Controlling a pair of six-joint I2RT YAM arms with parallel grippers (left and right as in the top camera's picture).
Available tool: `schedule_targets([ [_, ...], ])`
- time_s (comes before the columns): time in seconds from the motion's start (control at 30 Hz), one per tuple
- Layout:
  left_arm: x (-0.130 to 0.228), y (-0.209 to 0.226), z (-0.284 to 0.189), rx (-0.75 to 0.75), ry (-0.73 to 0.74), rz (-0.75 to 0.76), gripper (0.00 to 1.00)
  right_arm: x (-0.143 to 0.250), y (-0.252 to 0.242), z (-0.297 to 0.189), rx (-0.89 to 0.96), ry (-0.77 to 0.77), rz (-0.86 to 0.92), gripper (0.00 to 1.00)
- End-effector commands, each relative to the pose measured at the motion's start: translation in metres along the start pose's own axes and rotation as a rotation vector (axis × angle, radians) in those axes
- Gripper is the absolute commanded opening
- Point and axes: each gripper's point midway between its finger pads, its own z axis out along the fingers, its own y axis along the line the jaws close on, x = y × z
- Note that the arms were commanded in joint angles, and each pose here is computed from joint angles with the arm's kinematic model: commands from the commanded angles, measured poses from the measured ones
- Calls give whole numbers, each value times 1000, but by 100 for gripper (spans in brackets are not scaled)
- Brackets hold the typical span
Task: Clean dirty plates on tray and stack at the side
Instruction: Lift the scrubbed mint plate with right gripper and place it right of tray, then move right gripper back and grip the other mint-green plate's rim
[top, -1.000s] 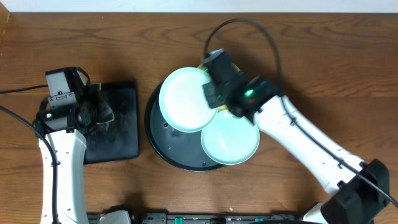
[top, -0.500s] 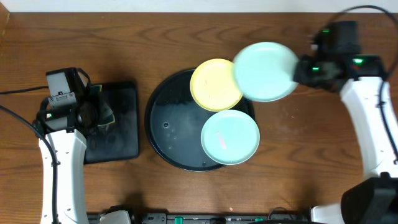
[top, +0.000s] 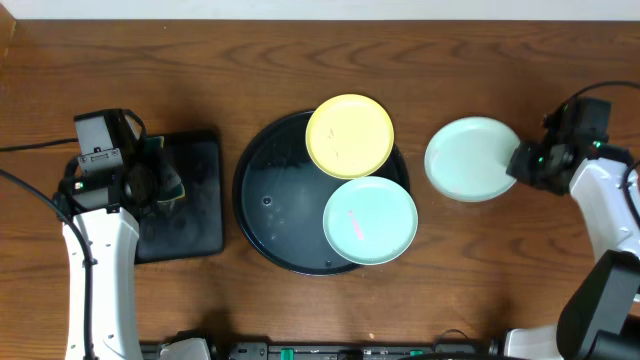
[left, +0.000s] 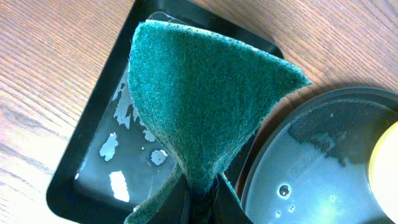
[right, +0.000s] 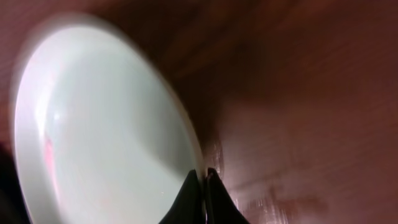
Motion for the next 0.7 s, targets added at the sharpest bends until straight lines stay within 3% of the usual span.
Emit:
schedule_targets([
  [0.0, 1, 5, 4, -19, 7, -10, 8, 20, -2, 15, -18, 11, -28, 1],
  [0.13, 2, 5, 9, -23, 21, -10, 8, 35, -7, 26, -16, 19, -26, 9],
  [0.27, 5, 6, 16, -32, 46, -11, 8, 34, -5, 25, -26, 19, -22, 36],
  [0.37, 7, 7, 23, -39, 66, -10, 8, 27, 7, 16, -78, 33, -23, 46],
  [0.67, 4, 6, 27, -38, 63, -10, 8, -21, 87, -52, -216, 3, -230, 56],
])
